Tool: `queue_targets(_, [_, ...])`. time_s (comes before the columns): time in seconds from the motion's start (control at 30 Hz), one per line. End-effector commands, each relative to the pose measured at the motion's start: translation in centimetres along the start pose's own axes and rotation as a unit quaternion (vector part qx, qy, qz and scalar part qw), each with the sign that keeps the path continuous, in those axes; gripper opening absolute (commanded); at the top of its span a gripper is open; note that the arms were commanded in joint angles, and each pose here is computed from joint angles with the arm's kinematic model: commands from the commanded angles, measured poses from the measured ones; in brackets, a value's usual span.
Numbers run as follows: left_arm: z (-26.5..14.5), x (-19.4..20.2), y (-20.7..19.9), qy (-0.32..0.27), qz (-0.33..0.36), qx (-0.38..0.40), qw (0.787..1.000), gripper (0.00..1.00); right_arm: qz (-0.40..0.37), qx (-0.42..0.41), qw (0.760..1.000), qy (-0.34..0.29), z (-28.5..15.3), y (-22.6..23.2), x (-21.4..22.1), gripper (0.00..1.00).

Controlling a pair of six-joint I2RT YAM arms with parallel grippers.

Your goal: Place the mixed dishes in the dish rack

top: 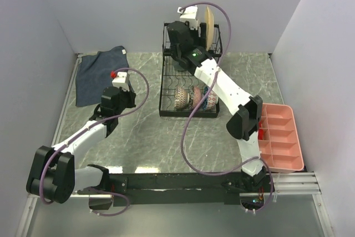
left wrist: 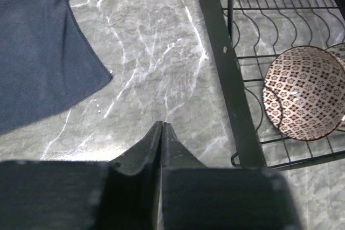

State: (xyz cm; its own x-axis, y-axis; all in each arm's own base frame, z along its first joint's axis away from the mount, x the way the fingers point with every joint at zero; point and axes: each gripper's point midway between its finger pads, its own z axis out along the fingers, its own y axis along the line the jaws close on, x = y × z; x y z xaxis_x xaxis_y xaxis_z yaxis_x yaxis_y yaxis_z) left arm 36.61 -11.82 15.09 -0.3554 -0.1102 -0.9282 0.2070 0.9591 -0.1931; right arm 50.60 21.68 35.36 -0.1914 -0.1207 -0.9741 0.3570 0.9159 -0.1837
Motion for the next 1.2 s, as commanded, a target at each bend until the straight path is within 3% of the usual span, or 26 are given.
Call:
queue_targets(0.0, [0.1, -3.4, -1.5, -0.037, -0.011, 0.028, 0.999, 0.26, 0.054, -0.045, 0.996, -0.049, -4.0, -1.8, -6.4, 0.86])
queue_targets(0.07, [0.1, -4.2, -1.9, -0.043, -0.011, 0.035, 0.998, 0.46, 0.054, -0.069, 0.994, -0.061, -5.9, -1.8, -7.5, 0.95])
queue_targets(0.1, [0.1, -4.5, -2.3, -0.044, -0.007, 0.048, 0.998, 0.69, 0.038, -0.076, 0.994, -0.062, -6.4, -1.3, -6.9, 0.97])
queue_targets(0.17, [0.1, -5.7, -2.9, -0.053, 0.000, 0.059, 0.997, 1.00, 0.030, -0.110, 0.991, -0.073, -8.6, -1.0, -7.6, 1.00])
queue_targets(0.33, [-0.1, -8.6, -3.9, -0.068, 0.005, 0.073, 0.995, 0.96, -0.014, -0.170, 0.983, -0.062, -11.2, -1.0, -6.3, 1.00])
queue_targets(0.53, [0.2, -10.0, -4.4, -0.063, 0.036, 0.080, 0.994, 0.96, -0.008, -0.139, 0.990, -0.020, -11.9, -4.5, -4.3, 1.00])
queue_targets(0.7, [1.3, -11.8, -1.9, -0.065, 0.069, 0.018, 0.995, 0.97, -0.019, -0.113, 0.993, -0.035, -12.2, -10.6, -3.9, 1.00])
queue_targets(0.93, [2.5, -14.7, 2.3, -0.067, 0.042, -0.043, 0.996, 0.97, 0.002, -0.047, 0.999, 0.001, -9.8, -19.7, 0.3, 1.00])
queue_targets(1.17, [3.1, -16.9, 5.8, -0.068, 0.050, -0.085, 0.993, 0.96, -0.004, -0.005, 1.000, 0.029, -8.5, -23.5, 5.2, 1.00])
